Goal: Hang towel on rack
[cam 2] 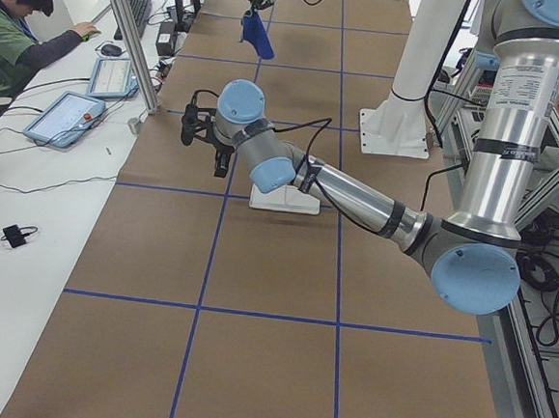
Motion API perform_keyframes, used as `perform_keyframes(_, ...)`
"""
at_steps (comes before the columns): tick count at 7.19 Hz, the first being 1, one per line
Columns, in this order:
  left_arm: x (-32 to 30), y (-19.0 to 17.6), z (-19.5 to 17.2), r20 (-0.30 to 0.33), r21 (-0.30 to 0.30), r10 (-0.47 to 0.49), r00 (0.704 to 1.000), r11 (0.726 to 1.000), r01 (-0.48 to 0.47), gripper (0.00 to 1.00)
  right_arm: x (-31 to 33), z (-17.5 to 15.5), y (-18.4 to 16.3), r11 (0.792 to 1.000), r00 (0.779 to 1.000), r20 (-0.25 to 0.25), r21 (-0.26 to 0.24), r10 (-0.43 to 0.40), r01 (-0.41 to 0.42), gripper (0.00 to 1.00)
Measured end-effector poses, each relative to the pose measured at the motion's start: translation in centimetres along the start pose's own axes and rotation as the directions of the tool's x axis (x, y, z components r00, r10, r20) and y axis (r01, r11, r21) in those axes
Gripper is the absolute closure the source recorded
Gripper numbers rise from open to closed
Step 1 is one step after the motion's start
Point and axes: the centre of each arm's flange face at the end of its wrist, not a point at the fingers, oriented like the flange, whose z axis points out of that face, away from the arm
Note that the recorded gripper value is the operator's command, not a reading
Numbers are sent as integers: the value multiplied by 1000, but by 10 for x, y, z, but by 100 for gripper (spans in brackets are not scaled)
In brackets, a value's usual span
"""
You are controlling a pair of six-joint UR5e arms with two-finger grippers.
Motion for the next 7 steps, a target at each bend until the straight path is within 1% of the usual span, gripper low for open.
perform_keyframes(1,41,7,30,-39,-35,-77,996,997,75,2,-29,1,-16,1000,1000,-12,31,-1,2,100)
perform_keyframes(2,81,15,56,-63,-73,-153,986,986,148,2,-60,3,-34,998,1000,-27,65,-10,12,100)
perform_keyframes(4,148,34,92,-90,-159,-286,954,950,270,2,-124,0,-68,989,999,-39,147,-18,24,100)
perform_keyframes(5,180,44,106,-96,-196,-342,935,927,319,2,-157,-1,-79,979,998,-52,202,-25,35,100)
perform_keyframes(6,202,56,121,-97,-212,-384,918,910,358,2,-182,-2,-86,967,998,-62,252,-32,47,100)
perform_keyframes(7,219,67,134,-100,-218,-415,904,896,387,2,-207,-5,-92,956,996,-78,289,-40,61,100)
